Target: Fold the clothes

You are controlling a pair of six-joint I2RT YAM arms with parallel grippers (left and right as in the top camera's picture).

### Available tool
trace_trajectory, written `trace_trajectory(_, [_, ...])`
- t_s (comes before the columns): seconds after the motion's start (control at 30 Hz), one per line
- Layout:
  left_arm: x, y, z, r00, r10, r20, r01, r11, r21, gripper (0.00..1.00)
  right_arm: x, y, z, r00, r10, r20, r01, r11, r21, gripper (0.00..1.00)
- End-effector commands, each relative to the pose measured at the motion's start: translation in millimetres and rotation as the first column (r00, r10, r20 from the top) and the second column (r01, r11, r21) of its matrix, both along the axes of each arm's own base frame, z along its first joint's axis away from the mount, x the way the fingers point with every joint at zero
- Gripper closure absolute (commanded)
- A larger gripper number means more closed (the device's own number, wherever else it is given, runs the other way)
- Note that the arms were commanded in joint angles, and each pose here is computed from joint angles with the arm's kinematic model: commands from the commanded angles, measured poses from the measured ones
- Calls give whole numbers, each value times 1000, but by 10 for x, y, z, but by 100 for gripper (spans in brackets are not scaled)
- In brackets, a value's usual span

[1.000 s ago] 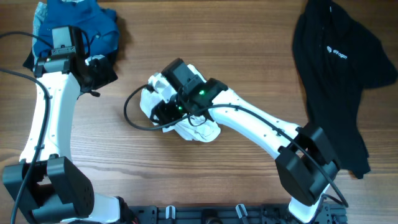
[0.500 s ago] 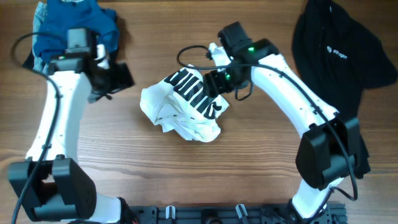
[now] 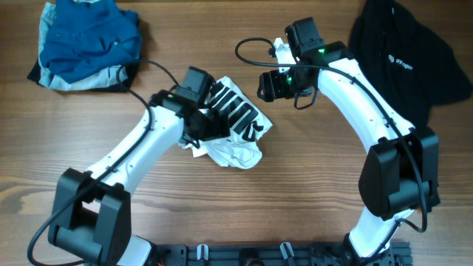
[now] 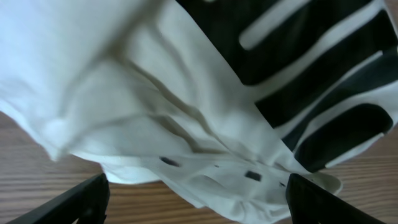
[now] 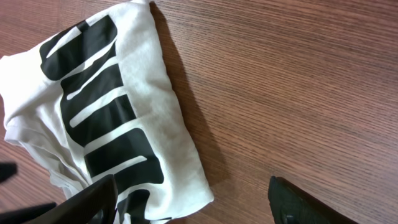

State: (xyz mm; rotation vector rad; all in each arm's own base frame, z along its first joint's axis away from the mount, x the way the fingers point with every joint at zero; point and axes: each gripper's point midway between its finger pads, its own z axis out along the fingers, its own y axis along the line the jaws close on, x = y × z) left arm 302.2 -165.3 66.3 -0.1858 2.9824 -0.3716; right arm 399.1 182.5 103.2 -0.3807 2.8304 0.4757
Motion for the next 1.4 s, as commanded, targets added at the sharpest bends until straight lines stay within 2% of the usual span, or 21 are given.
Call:
trace_trajectory(0.0, [-102, -91, -68, 990, 130, -62, -131, 991, -1, 11, -1, -19, -89, 1000, -18, -19, 18, 1000, -12, 22])
trace_trajectory(0.2, [-139, 46, -307, 946, 302, -117, -291, 951, 102, 12, 11, -16, -85, 1000, -18, -13, 18, 1000, -11, 21])
trace_trajectory(0.27, [-149, 81, -403, 927, 351, -132, -334, 933, 133, 7, 16, -20, -86, 1000, -19, -11, 19, 1000, -14, 21])
trace_trajectory(0.3, [-153, 102, -453, 919, 370, -137, -350, 925, 151, 0, 16, -20, -86, 1000, -19, -11, 19, 1000, -14, 21])
trace_trajectory(0.33, [-152, 110, -492, 917, 374, -140, -352, 922, 160, 0, 17, -20, -85, 1000, -18, -11, 18, 1000, -14, 21])
trace_trajectory(0.53, [-14, 122, -670, 919, 380, -102, -360, 916, 176, 0, 34, -49, -92, 1000, -21, -1, 21, 999, -32, 21])
trace_trajectory(0.7, [19, 256, -797, 918, 391, -65, -365, 897, 252, 11, 59, -51, -87, 1000, -24, 10, 24, 999, -33, 21])
trace_trajectory(0.8, [20, 260, -906, 917, 392, -73, -361, 894, 265, 25, 62, -51, -86, 1000, -24, 11, 24, 999, -33, 21])
trace_trajectory(0.9, [0, 271, -1066, 915, 393, -92, -354, 890, 287, 48, 69, -65, -89, 1000, -26, 14, 27, 999, -41, 21])
trace_trajectory(0.97, [-22, 319, -1185, 913, 395, -98, -347, 881, 320, 91, 85, -107, -99, 999, -38, 22, 40, 997, -65, 21])
trace_trajectory(1.0, [-21, 341, -1200, 914, 396, -91, -347, 877, 332, 96, 93, -117, -98, 999, -46, 23, 47, 997, -67, 21])
trace_trajectory(1.13, [107, 529, -1165, 925, 379, -2, -347, 851, 394, 96, 244, -237, -61, 989, -137, 48, 139, 989, -46, 21])
trace_trajectory(1.27, [233, 650, -1114, 945, 327, 10, -305, 869, 389, 96, 377, -425, -10, 979, -193, 65, 195, 981, -22, 21])
trace_trajectory(1.37, [440, 788, -944, 958, 282, 50, -281, 888, 364, 96, 456, -668, -1, 967, -247, 67, 249, 968, -18, 21])
